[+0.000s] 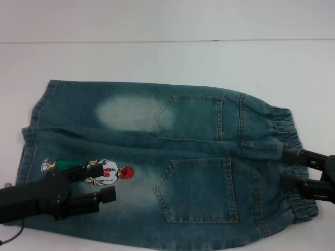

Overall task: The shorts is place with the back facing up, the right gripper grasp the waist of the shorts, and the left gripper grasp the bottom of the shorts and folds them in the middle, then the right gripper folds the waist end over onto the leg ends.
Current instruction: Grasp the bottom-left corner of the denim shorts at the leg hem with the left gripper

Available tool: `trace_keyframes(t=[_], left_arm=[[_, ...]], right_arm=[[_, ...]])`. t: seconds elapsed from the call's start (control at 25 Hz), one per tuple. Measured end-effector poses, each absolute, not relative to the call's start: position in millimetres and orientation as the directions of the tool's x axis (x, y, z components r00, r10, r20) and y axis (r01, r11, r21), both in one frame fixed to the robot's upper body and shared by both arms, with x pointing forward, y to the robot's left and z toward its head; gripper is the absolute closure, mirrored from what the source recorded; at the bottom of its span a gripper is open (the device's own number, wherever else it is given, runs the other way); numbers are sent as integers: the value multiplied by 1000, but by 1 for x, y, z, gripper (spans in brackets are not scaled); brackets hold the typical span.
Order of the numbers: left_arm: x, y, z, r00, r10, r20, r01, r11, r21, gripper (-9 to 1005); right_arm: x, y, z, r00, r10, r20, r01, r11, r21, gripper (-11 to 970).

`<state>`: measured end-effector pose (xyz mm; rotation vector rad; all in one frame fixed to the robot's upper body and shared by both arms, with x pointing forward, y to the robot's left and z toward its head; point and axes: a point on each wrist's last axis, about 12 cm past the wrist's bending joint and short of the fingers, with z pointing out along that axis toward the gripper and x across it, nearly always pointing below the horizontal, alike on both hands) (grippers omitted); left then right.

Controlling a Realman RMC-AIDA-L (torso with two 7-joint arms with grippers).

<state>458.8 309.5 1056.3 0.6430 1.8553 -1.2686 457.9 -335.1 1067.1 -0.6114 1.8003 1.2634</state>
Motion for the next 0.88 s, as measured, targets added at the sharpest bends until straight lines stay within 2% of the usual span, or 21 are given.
trace_keyframes(t=[0.44,0.88], left_arm=[[463,332,1066,-661,73,-747,700,419,-578,94],[468,355,1075,-719,91,-689,630,505,-590,95]], right_arm=[[455,-335,1066,-537,91,-838,-759,382,528,43],[455,-334,1065,-537,98,-838,-757,382,530,44]])
